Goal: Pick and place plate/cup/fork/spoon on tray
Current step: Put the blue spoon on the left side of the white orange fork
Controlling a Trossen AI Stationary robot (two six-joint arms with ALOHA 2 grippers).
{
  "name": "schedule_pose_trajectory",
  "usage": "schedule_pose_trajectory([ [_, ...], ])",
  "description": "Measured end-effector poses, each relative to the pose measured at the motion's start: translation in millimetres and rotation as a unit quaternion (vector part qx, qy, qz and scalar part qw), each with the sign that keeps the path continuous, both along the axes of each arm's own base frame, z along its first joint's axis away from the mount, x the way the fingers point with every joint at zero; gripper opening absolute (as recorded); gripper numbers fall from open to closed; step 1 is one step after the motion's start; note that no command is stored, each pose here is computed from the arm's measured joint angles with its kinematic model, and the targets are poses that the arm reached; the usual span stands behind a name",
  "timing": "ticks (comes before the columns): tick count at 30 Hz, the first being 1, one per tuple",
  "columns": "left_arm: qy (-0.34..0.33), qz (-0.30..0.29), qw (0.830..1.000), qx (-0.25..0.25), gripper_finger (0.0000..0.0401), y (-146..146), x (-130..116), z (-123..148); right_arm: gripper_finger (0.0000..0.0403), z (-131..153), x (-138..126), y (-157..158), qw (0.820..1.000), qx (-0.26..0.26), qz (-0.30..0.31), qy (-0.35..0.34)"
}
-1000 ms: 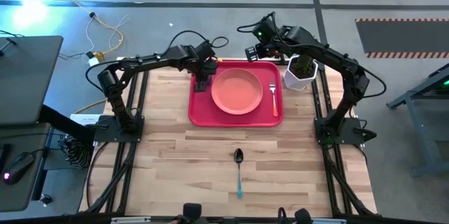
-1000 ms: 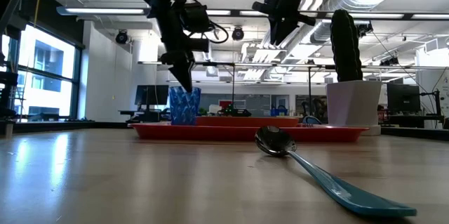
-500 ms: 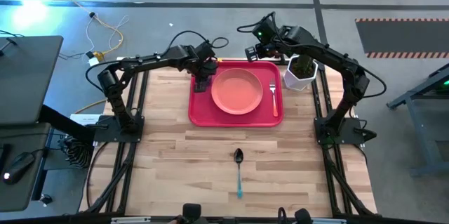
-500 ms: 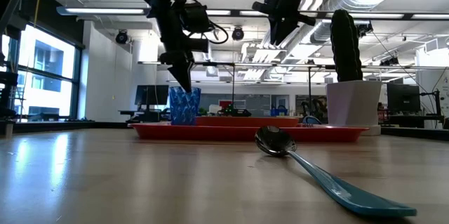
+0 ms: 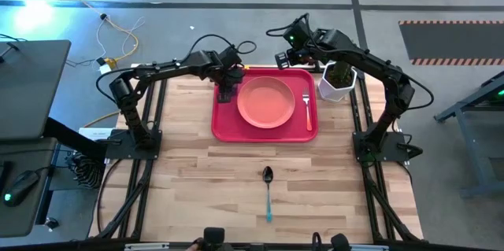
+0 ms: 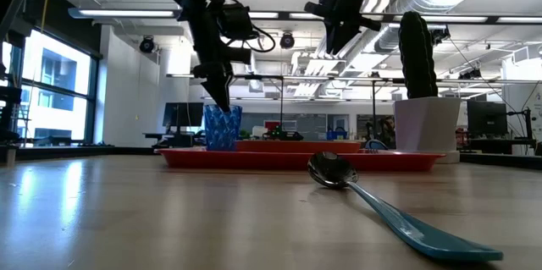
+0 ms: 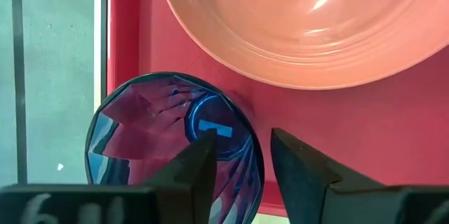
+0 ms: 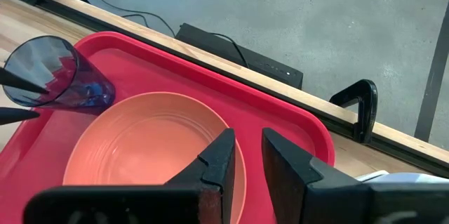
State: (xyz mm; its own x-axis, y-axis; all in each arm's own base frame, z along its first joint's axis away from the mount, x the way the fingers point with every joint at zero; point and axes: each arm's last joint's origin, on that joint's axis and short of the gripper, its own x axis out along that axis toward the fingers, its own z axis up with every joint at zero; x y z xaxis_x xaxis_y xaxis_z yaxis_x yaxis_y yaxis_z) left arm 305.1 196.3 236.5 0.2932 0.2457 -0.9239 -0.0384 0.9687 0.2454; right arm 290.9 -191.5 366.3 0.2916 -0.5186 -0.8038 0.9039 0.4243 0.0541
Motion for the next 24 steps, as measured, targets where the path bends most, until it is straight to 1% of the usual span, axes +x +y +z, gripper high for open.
schedule_pose_trajectory([
  [5, 0.0, 0.0, 1.0, 0.0, 0.0138, -0.8, 0.4, 0.1, 0.0064, 0.0, 0.0, 0.0, 1.0, 0.0, 0.001, 0.001],
  [11, -0.012, 0.019, 1.0, -0.002, 0.0136, -2.4, -2.2, 6.7, 0.0064, 0.0, 0.0, -0.1, 1.0, -0.002, 0.005, 0.003],
  [14, -0.026, 0.023, 0.999, 0.006, 0.0136, -4.8, -6.1, 17.3, 0.0064, 0.0, 0.0, 0.1, 1.0, -0.001, 0.005, 0.003],
  [18, -0.049, 0.037, 0.998, 0.013, 0.0138, -10.7, -15.5, 36.7, 0.0064, -0.4, 0.9, 1.1, 1.0, 0.013, 0.015, -0.007],
  [24, -0.1, 0.091, 0.991, 0.011, 0.0136, -23.7, -36.0, 70.5, 0.0064, -1.0, 4.7, 7.0, 0.997, 0.049, 0.047, -0.027],
])
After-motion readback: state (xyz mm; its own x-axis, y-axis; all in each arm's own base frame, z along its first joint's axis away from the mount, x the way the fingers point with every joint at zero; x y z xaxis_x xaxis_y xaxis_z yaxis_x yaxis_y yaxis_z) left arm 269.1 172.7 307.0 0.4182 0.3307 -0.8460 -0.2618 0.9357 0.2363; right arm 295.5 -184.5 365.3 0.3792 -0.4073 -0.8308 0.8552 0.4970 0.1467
